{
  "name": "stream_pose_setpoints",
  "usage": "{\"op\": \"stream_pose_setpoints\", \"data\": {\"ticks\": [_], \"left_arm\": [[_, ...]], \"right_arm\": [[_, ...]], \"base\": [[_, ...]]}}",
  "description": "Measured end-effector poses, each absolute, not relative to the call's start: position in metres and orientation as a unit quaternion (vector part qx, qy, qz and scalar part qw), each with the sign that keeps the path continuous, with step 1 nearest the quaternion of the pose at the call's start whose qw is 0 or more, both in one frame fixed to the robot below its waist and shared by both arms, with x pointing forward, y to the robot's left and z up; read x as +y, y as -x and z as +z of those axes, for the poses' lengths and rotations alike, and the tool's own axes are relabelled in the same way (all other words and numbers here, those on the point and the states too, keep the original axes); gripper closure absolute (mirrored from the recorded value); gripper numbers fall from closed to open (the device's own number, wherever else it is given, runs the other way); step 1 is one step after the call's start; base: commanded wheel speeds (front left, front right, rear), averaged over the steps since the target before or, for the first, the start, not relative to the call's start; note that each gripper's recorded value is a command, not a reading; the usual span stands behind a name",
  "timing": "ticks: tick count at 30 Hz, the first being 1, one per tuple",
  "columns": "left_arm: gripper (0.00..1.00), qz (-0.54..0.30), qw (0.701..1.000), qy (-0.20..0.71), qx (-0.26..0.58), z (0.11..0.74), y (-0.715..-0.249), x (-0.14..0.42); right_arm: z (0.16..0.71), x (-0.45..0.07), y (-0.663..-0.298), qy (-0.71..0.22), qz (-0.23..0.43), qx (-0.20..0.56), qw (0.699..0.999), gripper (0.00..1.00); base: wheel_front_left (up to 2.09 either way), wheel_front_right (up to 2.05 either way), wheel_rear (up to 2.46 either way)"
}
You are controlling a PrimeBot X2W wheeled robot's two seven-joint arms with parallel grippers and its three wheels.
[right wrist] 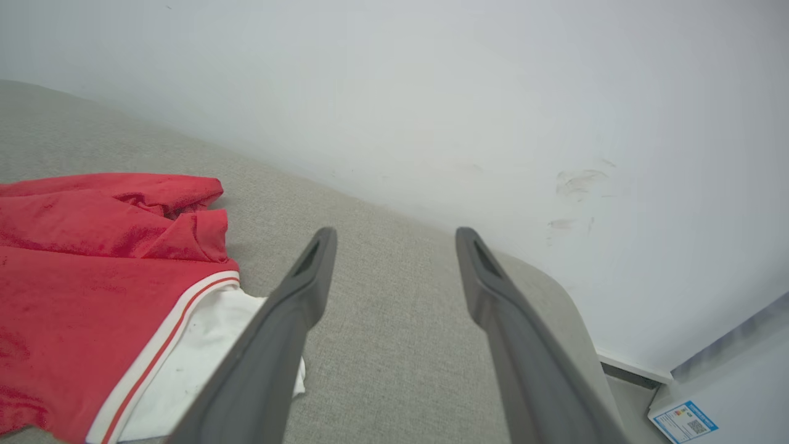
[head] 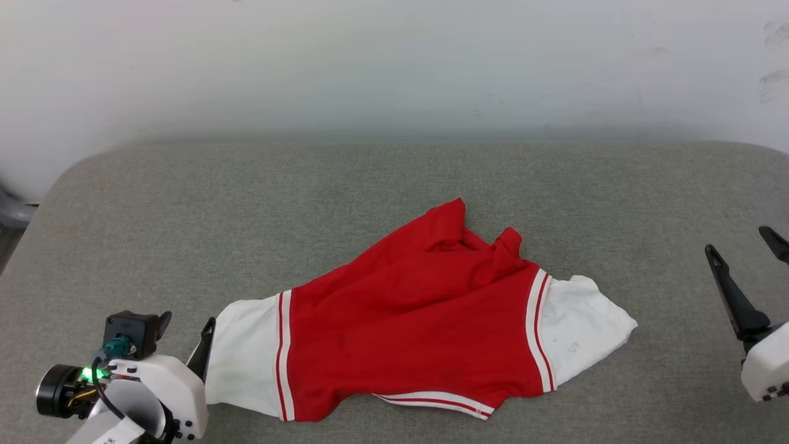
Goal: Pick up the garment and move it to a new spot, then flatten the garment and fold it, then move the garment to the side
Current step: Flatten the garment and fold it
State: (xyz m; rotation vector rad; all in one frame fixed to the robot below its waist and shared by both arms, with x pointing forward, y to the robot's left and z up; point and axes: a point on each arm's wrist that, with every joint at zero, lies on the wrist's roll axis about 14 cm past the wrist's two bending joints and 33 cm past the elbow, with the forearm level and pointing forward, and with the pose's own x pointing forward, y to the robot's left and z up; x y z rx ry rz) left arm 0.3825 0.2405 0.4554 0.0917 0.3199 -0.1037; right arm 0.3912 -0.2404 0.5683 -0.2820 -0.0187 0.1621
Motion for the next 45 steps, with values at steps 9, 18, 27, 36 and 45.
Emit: {"op": "stream_pose_setpoints", "data": {"ticks": [9,18,27,36,45], "left_arm": [[0.00,-0.017,0.997,-0.061,0.047,0.492,-0.388,0.237],[0.00,0.011,0.998,-0.061,0.021,0.495,-0.388,0.235],[0.00,0.018,0.998,-0.062,0.008,0.495,-0.401,0.231],[0.00,0.027,0.998,-0.060,0.008,0.490,-0.409,0.235],[0.00,0.024,0.997,-0.072,-0.005,0.501,-0.408,0.243]], "right_arm": [[0.541,-0.213,-0.417,0.167,0.183,0.172,0.954,0.00],[0.464,-0.208,-0.411,0.170,0.220,0.391,0.877,0.00],[0.400,-0.205,-0.427,0.175,0.222,0.480,0.831,0.00],[0.359,-0.196,-0.413,0.159,0.240,0.511,0.810,0.00],[0.386,-0.196,-0.418,0.123,0.236,0.420,0.868,1.00]], "base": [[0.00,0.00,0.00],[0.00,0.00,0.00],[0.00,0.00,0.00],[0.00,0.00,0.00],[0.00,0.00,0.00]]}}
